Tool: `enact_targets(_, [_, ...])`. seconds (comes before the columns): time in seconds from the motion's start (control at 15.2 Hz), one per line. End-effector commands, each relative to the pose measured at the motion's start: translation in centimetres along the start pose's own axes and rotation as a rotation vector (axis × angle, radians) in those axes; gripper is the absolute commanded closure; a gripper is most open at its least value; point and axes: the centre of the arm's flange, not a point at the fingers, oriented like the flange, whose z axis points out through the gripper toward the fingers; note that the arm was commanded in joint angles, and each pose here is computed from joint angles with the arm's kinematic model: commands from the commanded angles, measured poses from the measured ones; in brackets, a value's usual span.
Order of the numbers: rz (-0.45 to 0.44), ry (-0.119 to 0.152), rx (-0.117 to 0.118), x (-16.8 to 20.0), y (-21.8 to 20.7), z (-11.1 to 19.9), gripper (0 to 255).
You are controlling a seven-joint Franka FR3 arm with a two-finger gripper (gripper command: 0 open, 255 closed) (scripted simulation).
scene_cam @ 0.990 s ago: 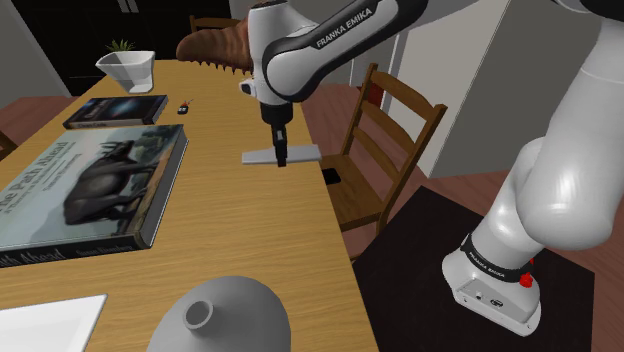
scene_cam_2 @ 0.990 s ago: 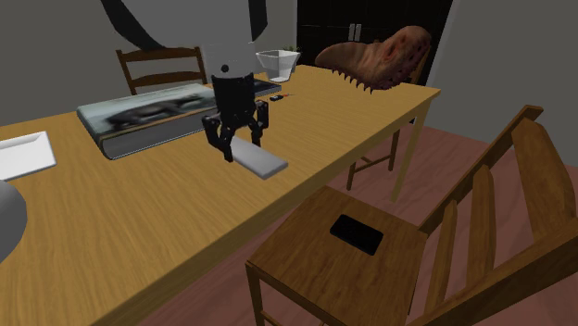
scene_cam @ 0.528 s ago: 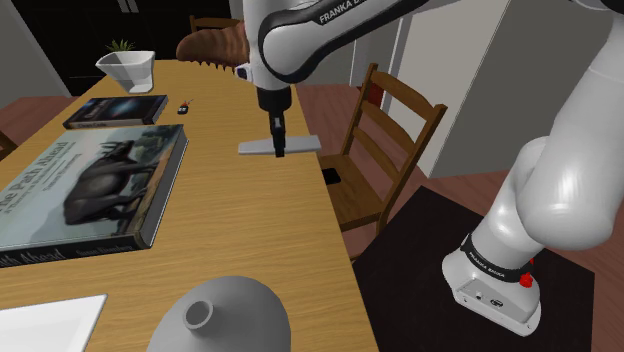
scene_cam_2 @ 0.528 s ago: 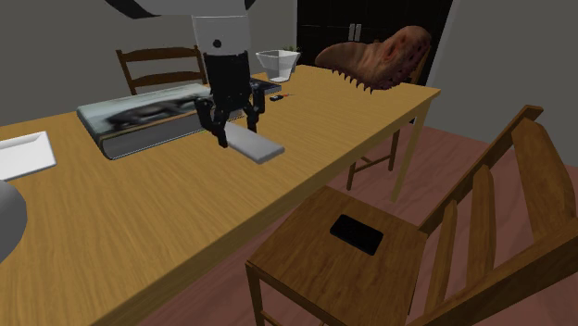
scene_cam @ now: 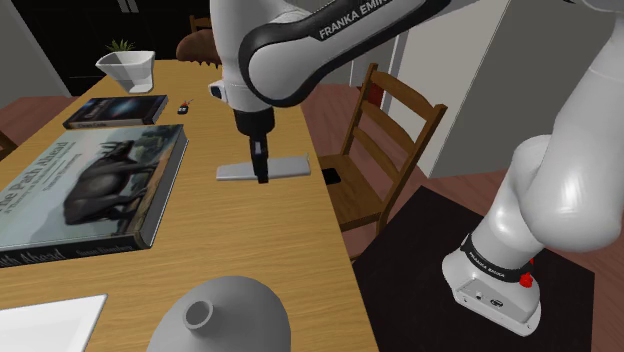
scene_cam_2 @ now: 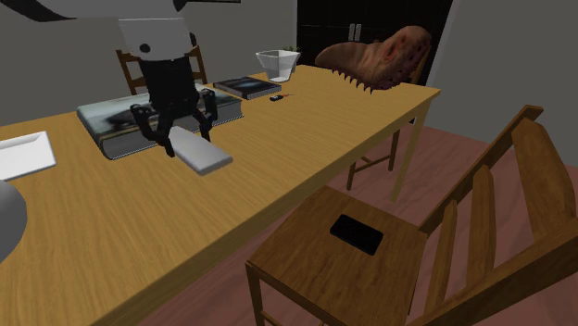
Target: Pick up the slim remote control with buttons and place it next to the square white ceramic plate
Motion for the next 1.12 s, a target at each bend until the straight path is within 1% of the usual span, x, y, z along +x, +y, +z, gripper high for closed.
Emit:
enact_targets(0.0, [0.002, 0.001, 0.000, 1.5, -2.3, -0.4, 255])
enact_targets(1.06, [0.002, 0.001, 0.000, 11.5, -20.9, -0.8, 255])
